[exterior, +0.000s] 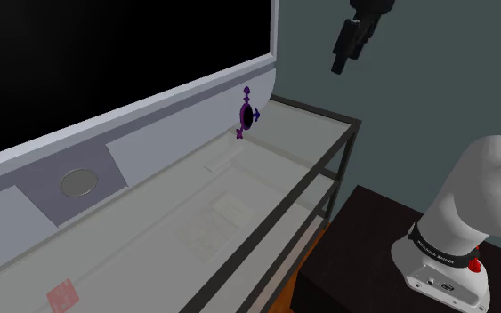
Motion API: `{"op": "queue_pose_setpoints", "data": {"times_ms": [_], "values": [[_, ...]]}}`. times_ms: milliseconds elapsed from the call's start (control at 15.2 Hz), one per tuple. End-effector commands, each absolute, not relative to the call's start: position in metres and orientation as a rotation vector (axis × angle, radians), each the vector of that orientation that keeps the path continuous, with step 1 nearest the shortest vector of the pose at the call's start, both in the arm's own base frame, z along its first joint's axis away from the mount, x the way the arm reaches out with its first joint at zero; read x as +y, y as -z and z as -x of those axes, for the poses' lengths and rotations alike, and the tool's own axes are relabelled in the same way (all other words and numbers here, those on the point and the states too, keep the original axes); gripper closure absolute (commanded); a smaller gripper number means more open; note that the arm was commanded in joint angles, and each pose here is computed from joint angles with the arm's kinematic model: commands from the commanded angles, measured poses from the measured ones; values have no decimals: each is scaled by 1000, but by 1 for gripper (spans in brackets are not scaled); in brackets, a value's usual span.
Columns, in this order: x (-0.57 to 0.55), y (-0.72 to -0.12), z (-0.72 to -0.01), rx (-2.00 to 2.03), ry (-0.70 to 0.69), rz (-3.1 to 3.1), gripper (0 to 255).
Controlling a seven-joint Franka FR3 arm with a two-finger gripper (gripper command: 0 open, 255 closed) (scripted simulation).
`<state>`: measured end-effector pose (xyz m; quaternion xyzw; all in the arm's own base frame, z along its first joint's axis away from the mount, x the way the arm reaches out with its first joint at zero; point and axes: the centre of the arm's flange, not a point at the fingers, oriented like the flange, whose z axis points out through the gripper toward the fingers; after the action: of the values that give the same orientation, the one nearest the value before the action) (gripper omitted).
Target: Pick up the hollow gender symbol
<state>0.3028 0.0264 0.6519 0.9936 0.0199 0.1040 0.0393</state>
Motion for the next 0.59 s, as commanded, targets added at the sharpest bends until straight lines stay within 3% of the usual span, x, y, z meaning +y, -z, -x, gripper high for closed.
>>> {"op": "queue_pose_setpoints", "data": {"times_ms": [0, 528], "values": [[26, -652, -303, 61, -319, -3046, 0], [18, -610, -390, 128, -442, -3216, 0]]}}
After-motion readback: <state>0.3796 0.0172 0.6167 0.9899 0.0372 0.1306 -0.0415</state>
